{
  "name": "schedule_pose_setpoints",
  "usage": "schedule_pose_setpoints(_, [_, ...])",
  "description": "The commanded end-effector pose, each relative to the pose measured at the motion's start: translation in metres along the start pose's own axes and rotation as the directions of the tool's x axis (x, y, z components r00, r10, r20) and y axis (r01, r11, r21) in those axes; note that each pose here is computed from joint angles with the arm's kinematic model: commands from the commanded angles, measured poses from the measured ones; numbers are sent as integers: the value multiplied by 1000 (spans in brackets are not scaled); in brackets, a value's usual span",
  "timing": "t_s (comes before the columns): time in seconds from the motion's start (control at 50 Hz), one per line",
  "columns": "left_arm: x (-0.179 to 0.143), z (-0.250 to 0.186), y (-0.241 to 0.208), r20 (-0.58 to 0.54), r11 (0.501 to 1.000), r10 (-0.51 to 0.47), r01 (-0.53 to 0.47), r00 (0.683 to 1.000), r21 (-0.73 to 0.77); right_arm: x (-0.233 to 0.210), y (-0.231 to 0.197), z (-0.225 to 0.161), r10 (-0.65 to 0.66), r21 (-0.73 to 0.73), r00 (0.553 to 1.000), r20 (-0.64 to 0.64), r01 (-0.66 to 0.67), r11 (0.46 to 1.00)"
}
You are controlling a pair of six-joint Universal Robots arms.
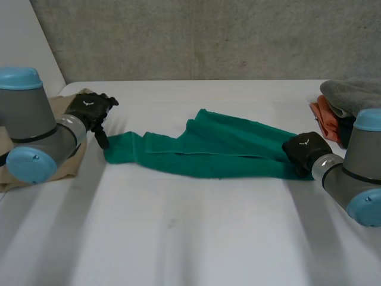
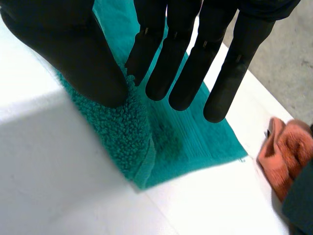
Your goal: Fold the laundry.
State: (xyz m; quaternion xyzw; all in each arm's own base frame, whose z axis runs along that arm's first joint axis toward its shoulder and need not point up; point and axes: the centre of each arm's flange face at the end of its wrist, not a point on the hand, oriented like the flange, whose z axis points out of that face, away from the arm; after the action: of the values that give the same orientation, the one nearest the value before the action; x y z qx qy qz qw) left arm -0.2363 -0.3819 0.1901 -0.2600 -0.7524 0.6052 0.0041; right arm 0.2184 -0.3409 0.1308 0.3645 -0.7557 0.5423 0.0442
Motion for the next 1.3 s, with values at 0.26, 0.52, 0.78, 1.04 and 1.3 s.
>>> schedule_pose_setpoints(0.26, [32, -4, -24, -130, 997, 30, -19, 991, 81, -19, -69, -67, -2, 193, 998, 67, -11, 981])
schedule_pose_setpoints(0.52, [81, -1, -22, -296, 999, 42, -36, 954, 27, -34, -158, -175, -49, 520, 987, 156, -40, 854])
schedule_pose_setpoints(0.78, [127, 11, 2, -376, 977, 183, -209, 908, -29, -26, -172, -193, -48, 573, 991, 128, -34, 819])
schedule_pose_setpoints(1.04, [139, -4, -7, -411, 962, 226, -268, 883, -46, -11, -178, -187, -28, 585, 996, 83, -26, 811])
schedule_pose_setpoints(1.3, [32, -14, -161, 110, 903, 45, -87, 993, 422, 22, -173, -134, -20, 533, 992, -121, 82, 842])
